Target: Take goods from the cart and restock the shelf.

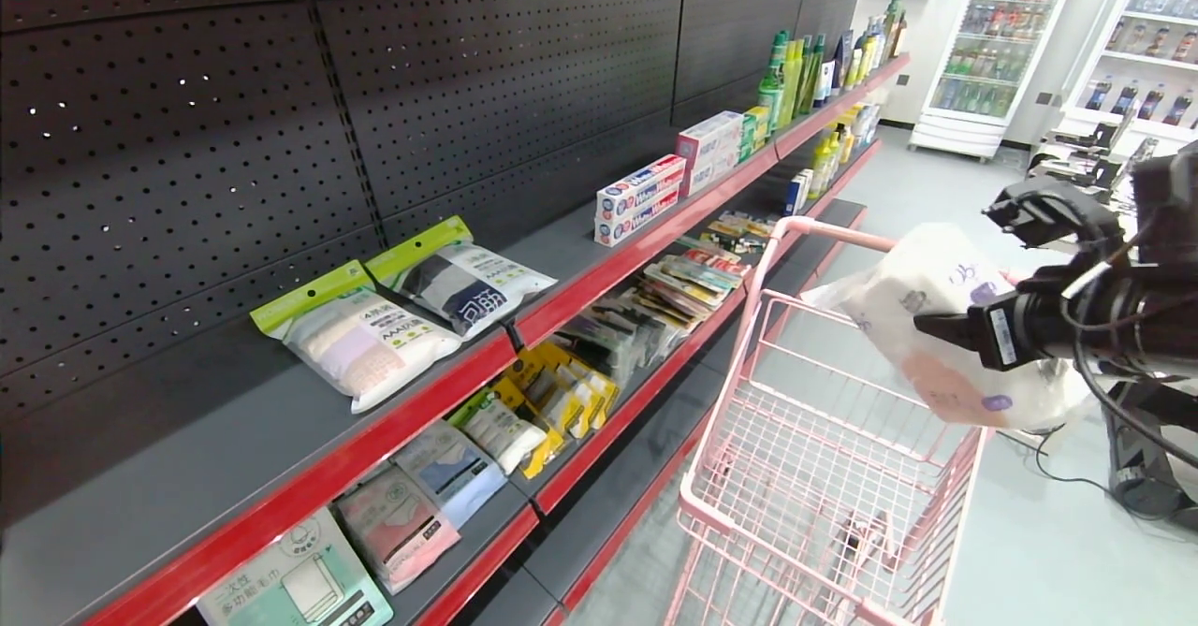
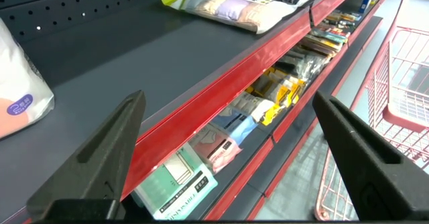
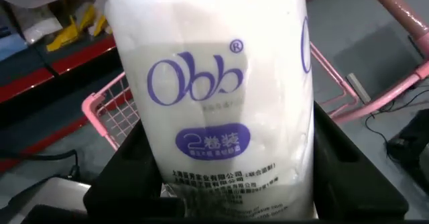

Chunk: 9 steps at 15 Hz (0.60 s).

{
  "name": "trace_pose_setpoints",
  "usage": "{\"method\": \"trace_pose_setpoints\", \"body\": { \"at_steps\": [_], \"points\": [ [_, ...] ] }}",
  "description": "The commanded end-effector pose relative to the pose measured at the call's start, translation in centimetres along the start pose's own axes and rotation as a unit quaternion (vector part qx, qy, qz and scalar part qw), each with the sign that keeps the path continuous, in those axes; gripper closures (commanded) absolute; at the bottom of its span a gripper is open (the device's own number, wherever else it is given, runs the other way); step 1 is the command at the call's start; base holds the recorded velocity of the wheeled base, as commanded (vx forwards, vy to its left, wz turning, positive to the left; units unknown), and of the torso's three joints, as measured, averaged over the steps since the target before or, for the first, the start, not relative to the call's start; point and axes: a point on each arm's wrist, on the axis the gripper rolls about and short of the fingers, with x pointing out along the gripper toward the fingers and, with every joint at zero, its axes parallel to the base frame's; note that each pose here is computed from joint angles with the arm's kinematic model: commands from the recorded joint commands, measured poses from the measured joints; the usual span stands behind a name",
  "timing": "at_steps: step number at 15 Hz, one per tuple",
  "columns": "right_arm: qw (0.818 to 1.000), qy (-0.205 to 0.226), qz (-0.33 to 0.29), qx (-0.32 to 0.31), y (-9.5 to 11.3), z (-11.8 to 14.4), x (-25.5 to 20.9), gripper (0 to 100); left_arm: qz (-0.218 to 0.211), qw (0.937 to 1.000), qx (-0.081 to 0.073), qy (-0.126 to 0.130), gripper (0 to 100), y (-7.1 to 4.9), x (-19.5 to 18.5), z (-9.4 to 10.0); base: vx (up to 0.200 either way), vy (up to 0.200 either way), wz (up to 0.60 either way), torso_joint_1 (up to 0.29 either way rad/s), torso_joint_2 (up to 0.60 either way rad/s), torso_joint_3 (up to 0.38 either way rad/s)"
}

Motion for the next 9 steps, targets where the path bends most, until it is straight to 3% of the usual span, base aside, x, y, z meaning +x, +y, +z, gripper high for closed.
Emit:
{"method": "trace_pose_setpoints", "body": {
  "at_steps": [1,7,9],
  "points": [
    [0.997,-0.074,-0.013,0.008,0.6,-1.4,-7.6,100,0.0,1.0,0.0,0.0,0,0.0,0.0,0.0,0.0,0.0,0.0,0.0,0.0,0.0],
    [0.982,-0.163,-0.095,0.03,0.5,-5.9,-15.9,100,0.0,1.0,0.0,0.0,0,0.0,0.0,0.0,0.0,0.0,0.0,0.0,0.0,0.0],
    [0.979,-0.18,-0.092,0.03,0.9,-7.2,-17.2,100,0.0,1.0,0.0,0.0,0,0.0,0.0,0.0,0.0,0.0,0.0,0.0,0.0,0.0]
  ]
}}
